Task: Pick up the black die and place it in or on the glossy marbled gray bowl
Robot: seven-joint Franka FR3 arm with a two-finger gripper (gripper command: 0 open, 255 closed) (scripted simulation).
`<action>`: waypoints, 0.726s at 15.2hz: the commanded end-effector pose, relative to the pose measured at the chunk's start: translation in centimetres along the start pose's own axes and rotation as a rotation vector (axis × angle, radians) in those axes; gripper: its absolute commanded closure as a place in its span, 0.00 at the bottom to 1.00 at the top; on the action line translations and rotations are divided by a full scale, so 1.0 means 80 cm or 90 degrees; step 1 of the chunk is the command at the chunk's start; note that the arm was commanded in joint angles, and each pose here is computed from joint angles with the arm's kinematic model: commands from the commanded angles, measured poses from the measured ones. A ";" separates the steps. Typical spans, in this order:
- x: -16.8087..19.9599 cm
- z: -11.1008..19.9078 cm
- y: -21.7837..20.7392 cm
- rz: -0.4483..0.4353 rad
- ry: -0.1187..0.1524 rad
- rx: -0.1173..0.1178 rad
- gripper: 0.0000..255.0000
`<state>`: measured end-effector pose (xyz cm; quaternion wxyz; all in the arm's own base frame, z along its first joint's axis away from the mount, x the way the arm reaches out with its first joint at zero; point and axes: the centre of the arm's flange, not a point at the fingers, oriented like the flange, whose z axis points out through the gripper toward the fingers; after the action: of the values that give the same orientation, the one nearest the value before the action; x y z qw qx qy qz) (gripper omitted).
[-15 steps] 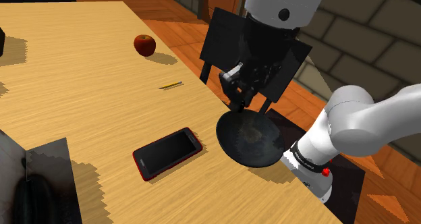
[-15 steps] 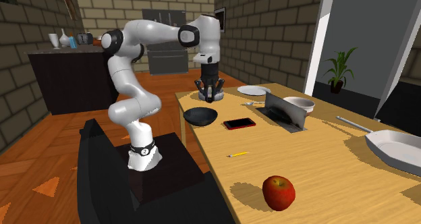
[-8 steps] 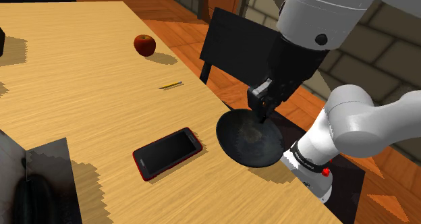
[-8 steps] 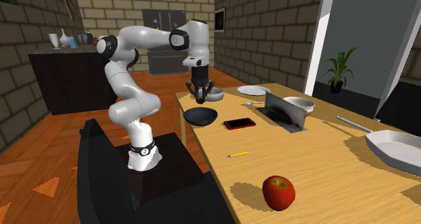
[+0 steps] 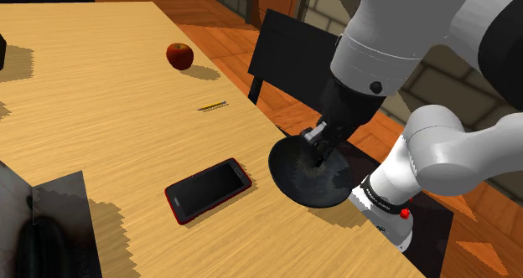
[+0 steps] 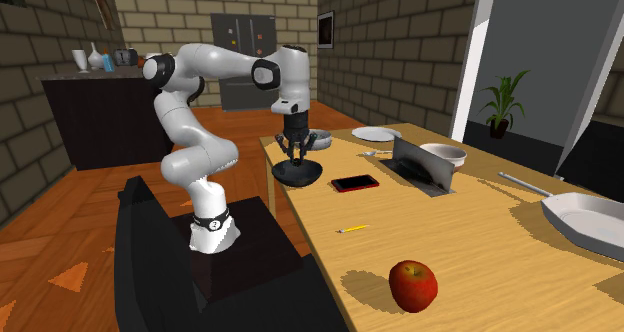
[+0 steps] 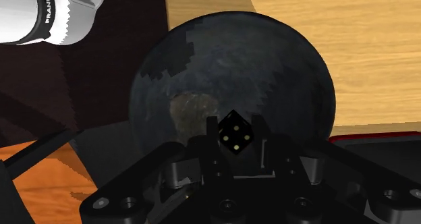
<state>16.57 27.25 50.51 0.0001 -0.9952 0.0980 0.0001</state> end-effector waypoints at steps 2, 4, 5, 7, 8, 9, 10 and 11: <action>0.001 0.019 0.000 0.000 0.000 0.000 1.00; 0.001 0.023 0.000 0.000 0.000 0.000 1.00; 0.001 0.023 0.000 0.000 0.000 0.000 1.00; 0.001 0.023 0.000 0.000 0.000 0.000 1.00; 0.001 0.023 0.000 0.000 0.000 0.000 1.00; 0.001 0.023 0.000 0.000 0.000 0.000 1.00; 0.001 0.022 0.000 0.000 0.000 0.000 1.00; 0.001 0.022 0.000 0.000 0.000 0.000 0.00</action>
<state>16.67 27.24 48.71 0.0002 -0.9952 0.0981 0.0000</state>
